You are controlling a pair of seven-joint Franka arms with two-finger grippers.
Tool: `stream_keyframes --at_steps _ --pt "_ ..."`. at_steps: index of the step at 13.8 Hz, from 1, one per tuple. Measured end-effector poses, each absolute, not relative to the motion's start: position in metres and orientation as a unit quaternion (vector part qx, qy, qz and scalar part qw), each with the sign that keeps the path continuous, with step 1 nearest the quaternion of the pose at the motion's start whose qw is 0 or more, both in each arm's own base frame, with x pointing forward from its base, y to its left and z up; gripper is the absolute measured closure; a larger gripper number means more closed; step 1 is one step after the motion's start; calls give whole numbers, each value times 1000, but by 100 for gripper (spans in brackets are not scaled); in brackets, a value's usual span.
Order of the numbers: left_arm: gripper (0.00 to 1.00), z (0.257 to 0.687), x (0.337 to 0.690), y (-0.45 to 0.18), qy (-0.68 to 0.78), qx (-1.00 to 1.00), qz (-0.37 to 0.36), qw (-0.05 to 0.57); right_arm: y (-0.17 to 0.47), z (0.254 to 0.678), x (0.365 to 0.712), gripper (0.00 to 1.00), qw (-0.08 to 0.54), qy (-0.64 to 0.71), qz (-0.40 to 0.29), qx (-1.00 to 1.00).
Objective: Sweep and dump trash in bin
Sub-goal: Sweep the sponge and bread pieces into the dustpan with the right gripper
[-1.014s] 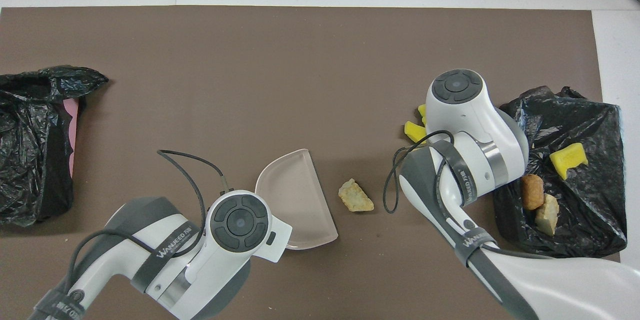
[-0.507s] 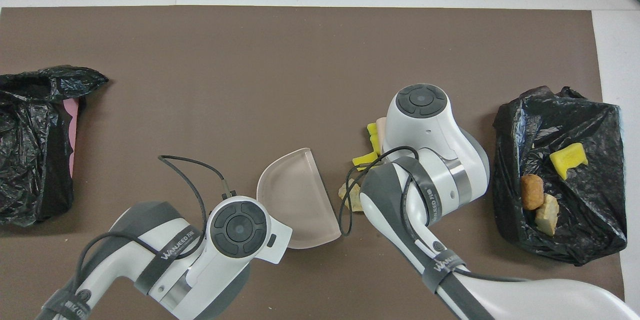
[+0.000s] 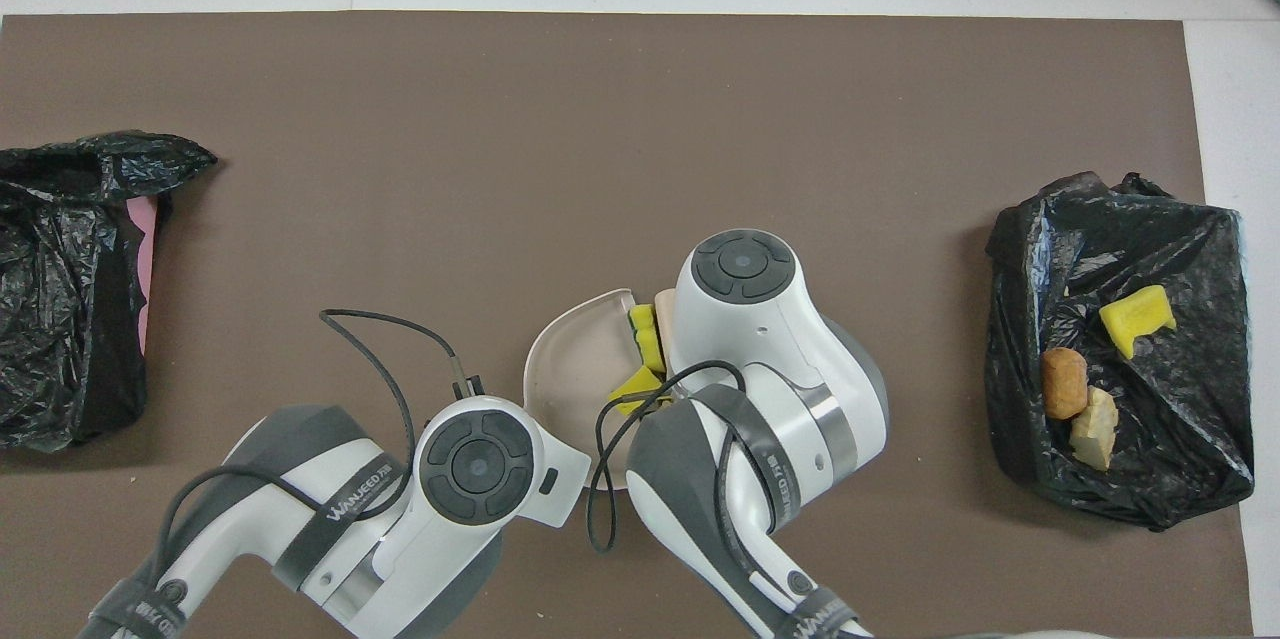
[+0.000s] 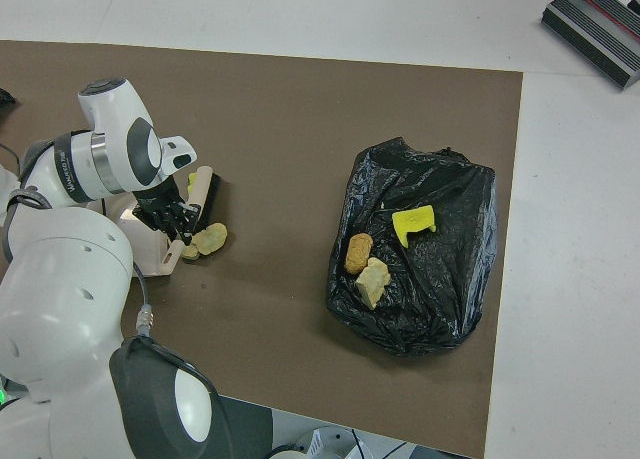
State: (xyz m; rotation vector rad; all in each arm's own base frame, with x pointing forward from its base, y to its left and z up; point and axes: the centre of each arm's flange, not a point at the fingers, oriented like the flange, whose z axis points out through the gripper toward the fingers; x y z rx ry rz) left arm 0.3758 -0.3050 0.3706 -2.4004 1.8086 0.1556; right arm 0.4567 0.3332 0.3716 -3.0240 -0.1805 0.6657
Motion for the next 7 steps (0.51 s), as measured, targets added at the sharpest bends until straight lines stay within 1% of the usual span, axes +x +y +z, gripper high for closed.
stream_keyframes --at_steps 4,7 --pt "69 363 379 -309 602 -795 34 63 359 387 445 74 28 -35 194 -980" --pt "69 350 387 -311 622 -780 21 59 330 425 450 74 8 -23 185 -982"
